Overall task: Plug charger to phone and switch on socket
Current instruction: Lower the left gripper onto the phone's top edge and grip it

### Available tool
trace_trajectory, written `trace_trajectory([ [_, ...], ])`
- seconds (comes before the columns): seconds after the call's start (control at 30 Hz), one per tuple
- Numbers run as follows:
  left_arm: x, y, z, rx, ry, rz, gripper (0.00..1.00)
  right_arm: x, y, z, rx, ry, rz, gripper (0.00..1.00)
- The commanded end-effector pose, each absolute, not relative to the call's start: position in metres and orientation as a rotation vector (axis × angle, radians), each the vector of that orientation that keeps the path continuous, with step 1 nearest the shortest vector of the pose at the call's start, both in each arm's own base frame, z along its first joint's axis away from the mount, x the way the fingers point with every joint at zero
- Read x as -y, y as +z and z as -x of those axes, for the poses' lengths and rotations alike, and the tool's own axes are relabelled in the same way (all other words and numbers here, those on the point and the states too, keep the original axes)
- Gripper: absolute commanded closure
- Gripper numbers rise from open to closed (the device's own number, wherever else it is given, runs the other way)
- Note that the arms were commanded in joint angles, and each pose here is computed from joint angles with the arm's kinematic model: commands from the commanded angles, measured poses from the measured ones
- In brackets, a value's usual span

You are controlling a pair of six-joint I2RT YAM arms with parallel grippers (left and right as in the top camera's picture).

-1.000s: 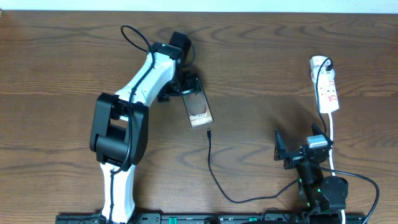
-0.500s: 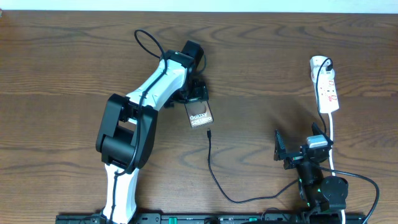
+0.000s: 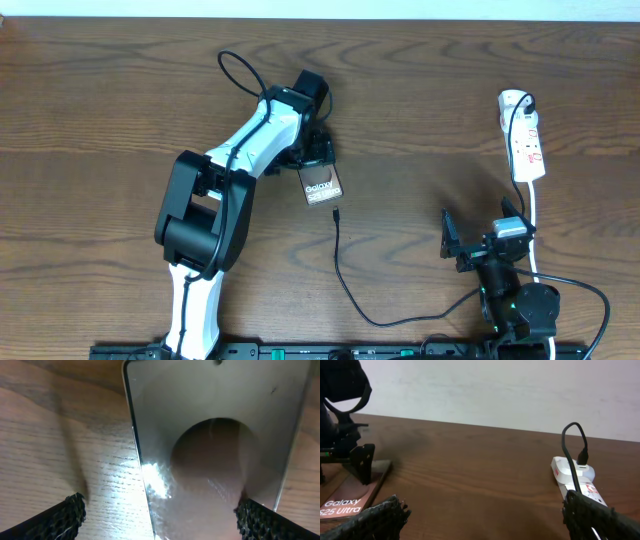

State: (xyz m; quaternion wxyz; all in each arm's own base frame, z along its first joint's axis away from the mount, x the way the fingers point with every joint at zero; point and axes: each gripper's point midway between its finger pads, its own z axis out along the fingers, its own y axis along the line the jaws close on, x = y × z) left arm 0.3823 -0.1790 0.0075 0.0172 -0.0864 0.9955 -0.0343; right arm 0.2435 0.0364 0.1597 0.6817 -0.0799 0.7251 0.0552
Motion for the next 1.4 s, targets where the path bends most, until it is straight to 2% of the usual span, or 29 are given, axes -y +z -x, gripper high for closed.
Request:
trace_trajectory([
  [0.0, 0.171, -0.009, -0.37, -3.129, -0.04, 0.283, 0.02, -0.036, 0.159, -0.243, -1.625, 0.116, 0.19, 0.01],
  [0.2, 0.168, -0.019, -0.365, -3.134, -0.035, 0.283, 0.01, -0.036, 0.159, -0.243, -1.625, 0.116, 0.19, 0.01],
  [0.47, 0.168, -0.02, -0.364, -3.137, -0.032, 0.284, 0.3, -0.036, 0.159, -0.243, -1.625, 0.116, 0.19, 0.01],
  [0.67, 0.168, -0.02, -0.365, -3.135, -0.034, 0.283, 0.46, -0.036, 0.159, -0.243, -1.626, 0.116, 0.19, 0.01],
  [0.73, 0.168, -0.02, -0.365, -3.134, -0.035, 0.283, 0.57, -0.036, 0.159, -0.243, -1.626, 0.116, 0.19, 0.01],
  [0.83, 0.168, -0.02, -0.365, -3.134, -0.035, 0.283, 0.64, -0.036, 0.159, -0.243, -1.625, 0.116, 0.19, 0.01],
  [1.1, 0.169, -0.02, -0.367, -3.126, -0.042, 0.282, 0.92, -0.036, 0.159, -0.243, -1.625, 0.116, 0.19, 0.01],
  [1.27, 0.17, -0.02, -0.368, -3.121, -0.046, 0.282, 0.92, -0.036, 0.159, -0.243, -1.625, 0.116, 0.19, 0.01],
  [1.33, 0.17, -0.02, -0.368, -3.121, -0.046, 0.282, 0.61, -0.036, 0.159, -0.243, -1.625, 0.116, 0.19, 0.01],
  [1.37, 0.17, -0.02, -0.368, -3.121, -0.046, 0.282, 0.51, -0.036, 0.159, -0.243, -1.625, 0.116, 0.19, 0.01],
])
